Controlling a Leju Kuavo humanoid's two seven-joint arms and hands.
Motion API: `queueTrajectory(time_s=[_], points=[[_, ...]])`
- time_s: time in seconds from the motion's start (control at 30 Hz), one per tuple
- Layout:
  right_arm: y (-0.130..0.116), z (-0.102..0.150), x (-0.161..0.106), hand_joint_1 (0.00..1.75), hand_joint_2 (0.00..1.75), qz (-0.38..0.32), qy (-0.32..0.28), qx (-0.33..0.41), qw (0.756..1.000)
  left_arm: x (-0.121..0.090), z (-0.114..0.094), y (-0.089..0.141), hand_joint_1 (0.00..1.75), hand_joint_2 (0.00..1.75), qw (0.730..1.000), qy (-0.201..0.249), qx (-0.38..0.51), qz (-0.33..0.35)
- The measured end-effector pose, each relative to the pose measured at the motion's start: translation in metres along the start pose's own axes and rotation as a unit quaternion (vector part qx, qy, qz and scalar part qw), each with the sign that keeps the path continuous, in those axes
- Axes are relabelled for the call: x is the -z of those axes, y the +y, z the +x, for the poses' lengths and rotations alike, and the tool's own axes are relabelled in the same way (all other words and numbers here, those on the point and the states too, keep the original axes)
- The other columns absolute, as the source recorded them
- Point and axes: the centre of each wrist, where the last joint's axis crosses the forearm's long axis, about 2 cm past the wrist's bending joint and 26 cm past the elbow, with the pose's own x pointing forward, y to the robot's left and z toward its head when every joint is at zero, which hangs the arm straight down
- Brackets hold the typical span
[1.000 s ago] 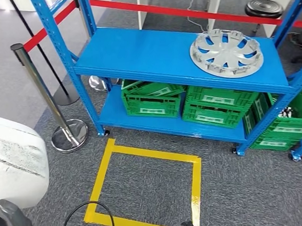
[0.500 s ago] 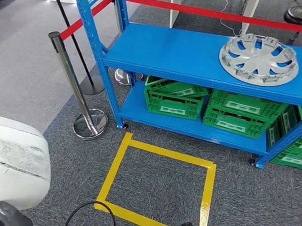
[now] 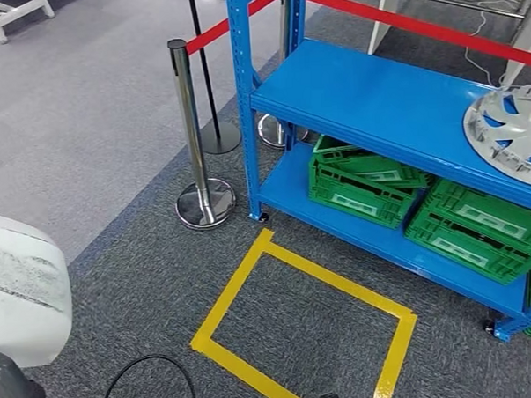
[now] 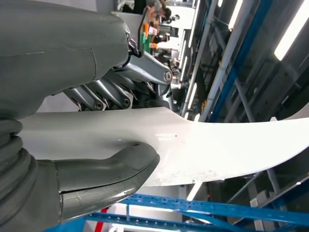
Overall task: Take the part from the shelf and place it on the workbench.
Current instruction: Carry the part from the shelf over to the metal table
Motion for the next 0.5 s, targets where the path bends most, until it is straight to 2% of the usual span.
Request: queueTrajectory(time_s=[0.5], points=[[0.0017,0.0003,-0.0002,0.00,0.00,0.006,-0.003,-0.022,1.000,-0.0045,-0.0012,0.0053,1.75,1.75,1.000,0.009,0.017,0.004]])
